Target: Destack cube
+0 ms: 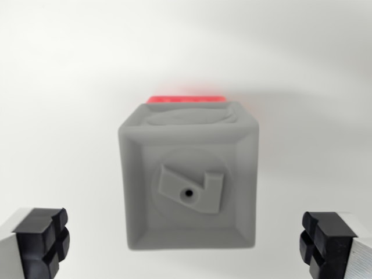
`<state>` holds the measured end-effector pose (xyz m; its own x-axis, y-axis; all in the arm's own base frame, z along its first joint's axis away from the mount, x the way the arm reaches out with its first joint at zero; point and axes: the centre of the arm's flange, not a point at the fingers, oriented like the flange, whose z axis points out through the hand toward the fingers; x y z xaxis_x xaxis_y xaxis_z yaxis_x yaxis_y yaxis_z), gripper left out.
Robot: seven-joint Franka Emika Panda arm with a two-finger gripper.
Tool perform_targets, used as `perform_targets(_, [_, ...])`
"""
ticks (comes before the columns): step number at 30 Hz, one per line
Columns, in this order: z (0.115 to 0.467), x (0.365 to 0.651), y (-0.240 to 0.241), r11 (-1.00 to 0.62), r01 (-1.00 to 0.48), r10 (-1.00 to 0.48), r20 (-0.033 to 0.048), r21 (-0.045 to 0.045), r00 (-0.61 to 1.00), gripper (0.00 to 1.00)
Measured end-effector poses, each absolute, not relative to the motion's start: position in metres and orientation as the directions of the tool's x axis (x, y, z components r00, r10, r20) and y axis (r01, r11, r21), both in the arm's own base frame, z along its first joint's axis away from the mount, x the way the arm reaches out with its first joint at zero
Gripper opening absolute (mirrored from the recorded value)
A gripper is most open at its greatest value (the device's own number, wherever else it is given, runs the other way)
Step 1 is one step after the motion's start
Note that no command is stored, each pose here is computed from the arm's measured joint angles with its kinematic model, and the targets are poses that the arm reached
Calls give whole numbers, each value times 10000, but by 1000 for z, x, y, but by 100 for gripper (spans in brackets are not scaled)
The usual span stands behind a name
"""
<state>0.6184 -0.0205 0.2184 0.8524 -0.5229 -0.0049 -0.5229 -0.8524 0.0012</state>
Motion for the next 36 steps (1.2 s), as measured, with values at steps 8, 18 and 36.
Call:
perform_targets(8, [193, 618, -21, -8522, -5232, -5232, -63, 6, 8522, 100])
perform_targets(18, [173, 617, -21, -8520, -5236, -5236, -65, 0, 8520, 100])
perform_targets(36, [169, 617, -21, -8519, -5237, -5236, -58, -4, 8519, 0])
